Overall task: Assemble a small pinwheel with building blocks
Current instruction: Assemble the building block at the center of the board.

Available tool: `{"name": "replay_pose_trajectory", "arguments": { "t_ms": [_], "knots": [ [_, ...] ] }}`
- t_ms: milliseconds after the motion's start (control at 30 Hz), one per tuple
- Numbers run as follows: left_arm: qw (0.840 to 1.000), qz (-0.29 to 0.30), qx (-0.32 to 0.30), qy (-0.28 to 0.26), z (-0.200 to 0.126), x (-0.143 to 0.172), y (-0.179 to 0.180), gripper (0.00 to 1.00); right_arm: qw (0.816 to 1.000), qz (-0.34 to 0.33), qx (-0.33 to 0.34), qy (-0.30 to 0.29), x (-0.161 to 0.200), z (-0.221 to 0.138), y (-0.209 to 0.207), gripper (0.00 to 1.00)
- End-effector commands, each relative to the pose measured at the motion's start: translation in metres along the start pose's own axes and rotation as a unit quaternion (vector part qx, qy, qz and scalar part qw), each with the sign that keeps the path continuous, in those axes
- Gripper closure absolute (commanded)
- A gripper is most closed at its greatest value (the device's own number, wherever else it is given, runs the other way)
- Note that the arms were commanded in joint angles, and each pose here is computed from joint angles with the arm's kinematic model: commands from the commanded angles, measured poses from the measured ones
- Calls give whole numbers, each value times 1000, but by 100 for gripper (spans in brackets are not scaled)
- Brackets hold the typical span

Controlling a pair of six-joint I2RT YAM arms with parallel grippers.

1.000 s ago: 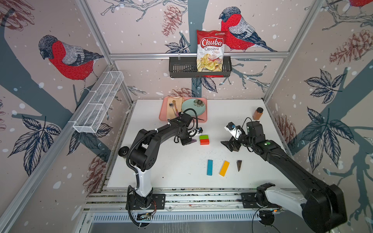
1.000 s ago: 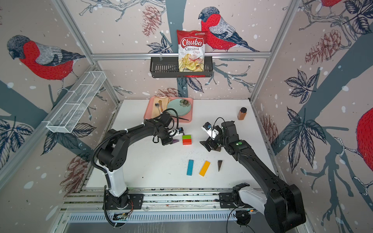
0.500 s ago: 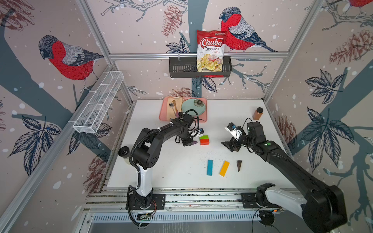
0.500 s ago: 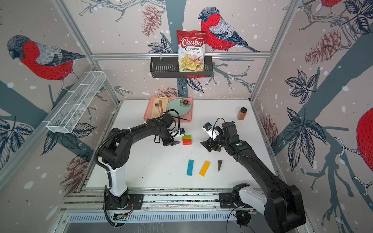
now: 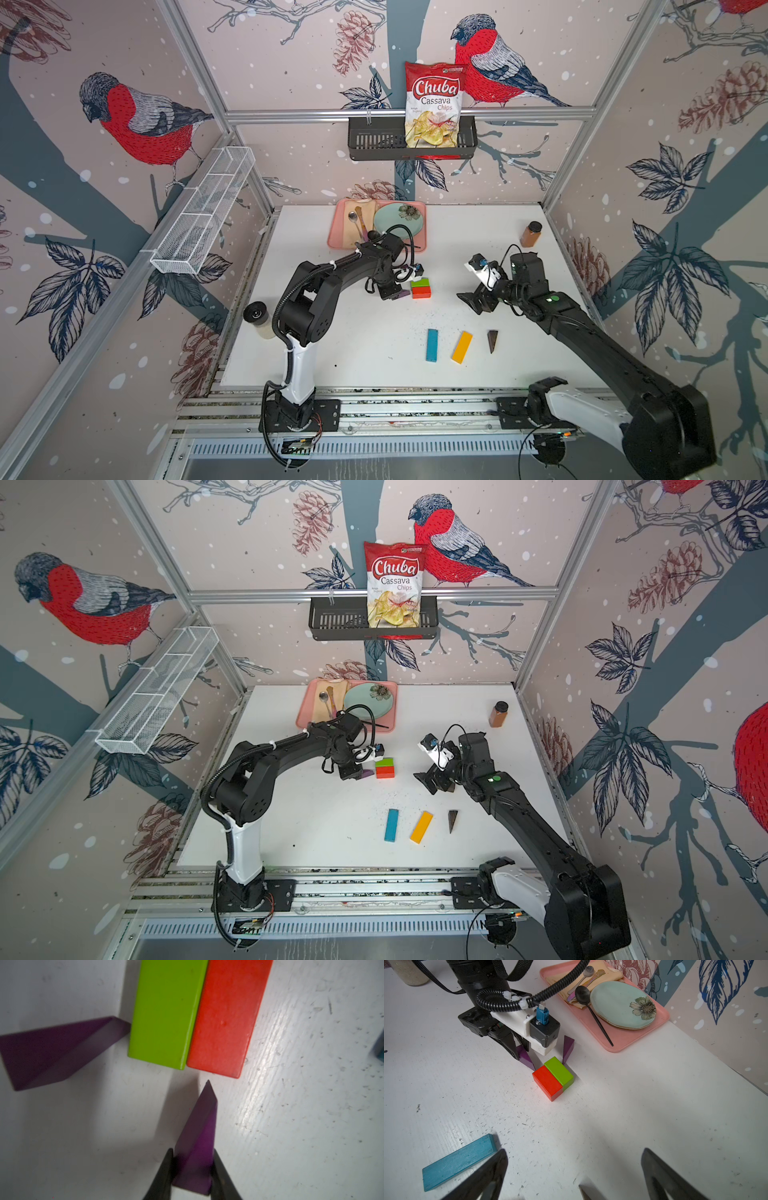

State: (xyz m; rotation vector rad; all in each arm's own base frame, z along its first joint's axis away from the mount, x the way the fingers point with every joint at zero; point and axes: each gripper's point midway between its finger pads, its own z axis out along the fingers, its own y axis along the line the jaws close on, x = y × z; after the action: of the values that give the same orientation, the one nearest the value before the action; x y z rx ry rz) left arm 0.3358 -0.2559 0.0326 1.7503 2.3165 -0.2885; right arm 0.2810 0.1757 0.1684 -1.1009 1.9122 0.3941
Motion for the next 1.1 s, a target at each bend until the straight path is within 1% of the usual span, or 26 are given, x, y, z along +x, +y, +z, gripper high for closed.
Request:
{"name": "replay_pose_trajectory", "arguments": {
  "t_ms": [0, 467, 600, 733, 867, 1000, 1067],
  "knots": [
    [1000, 0, 14, 6, 1, 2, -5, 74, 1000, -1, -5, -4, -1, -1, 2, 1],
    [1000, 0, 18, 6, 6, -1, -5, 66, 1000, 0, -3, -4, 0, -3, 0, 1],
    [1000, 2, 14, -1, 4, -4, -4, 61, 1000, 0, -4, -3, 0, -2, 0, 1],
    [1000, 3, 12, -4, 4, -6, -3, 59, 1000, 0, -4, -4, 0, -2, -1, 1],
    [1000, 2, 15, -22, -1, -14, -3, 56, 1000, 1, -3, -3, 0, -2, -1, 1],
    [999, 1, 14, -40, -6, -20, -3, 50, 1000, 2, -1, -3, -1, -3, -2, 0],
    [999, 1, 8, -45, -10, -21, -2, 49, 1000, 3, 6, -2, 0, -5, -6, 0]
  ]
}}
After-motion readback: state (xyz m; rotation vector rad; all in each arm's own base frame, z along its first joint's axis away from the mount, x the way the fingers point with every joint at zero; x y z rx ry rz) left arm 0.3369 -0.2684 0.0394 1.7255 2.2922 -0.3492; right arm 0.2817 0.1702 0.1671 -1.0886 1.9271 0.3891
